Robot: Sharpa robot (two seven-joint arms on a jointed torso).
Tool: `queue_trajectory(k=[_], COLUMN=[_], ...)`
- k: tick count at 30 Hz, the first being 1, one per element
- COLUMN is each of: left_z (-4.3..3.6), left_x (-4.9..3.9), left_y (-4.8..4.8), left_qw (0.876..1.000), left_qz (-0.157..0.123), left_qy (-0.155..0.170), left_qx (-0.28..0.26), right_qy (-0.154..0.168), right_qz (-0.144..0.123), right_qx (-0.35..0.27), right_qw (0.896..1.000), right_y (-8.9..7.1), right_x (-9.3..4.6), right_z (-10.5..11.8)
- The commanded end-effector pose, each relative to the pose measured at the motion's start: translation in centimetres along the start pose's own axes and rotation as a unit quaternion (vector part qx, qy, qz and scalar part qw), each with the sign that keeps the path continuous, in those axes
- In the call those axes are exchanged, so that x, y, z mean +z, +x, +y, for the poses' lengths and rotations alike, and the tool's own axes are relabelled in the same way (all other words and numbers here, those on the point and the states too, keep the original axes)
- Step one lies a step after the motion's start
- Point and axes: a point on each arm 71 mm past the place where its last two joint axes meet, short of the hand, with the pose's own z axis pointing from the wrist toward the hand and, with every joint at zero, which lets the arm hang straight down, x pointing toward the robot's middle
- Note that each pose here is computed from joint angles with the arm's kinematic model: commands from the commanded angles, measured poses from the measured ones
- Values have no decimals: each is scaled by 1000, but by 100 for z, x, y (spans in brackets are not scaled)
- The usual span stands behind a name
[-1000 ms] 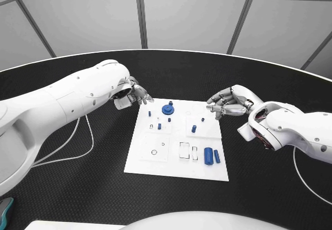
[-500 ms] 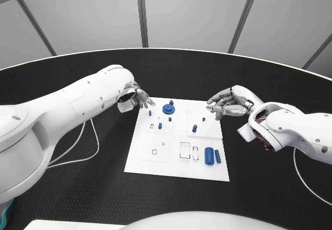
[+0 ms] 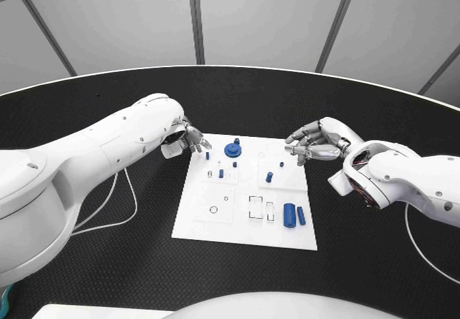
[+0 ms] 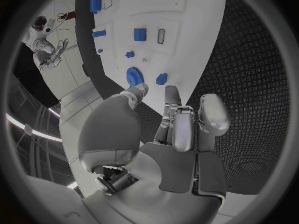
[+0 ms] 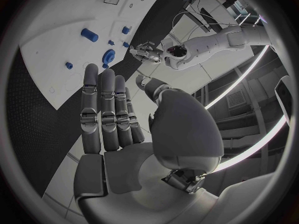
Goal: Assemble the parts on the task board
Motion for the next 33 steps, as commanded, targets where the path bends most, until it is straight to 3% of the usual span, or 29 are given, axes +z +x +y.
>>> queue_trajectory(k=[1,33], left_z=[12,-45], left_x=[5,28], left_y=[-3,60], left_qw=[1000,1000], left_qz=[0,14], left_qy=[-2,2], left_qx=[0,9], right_qy=[0,-3], right_qz=[0,5], right_qx=[0,2], right_qw=[1000,1000], right_y=[-2,32], right_x=[-1,2], right_z=[-2,28])
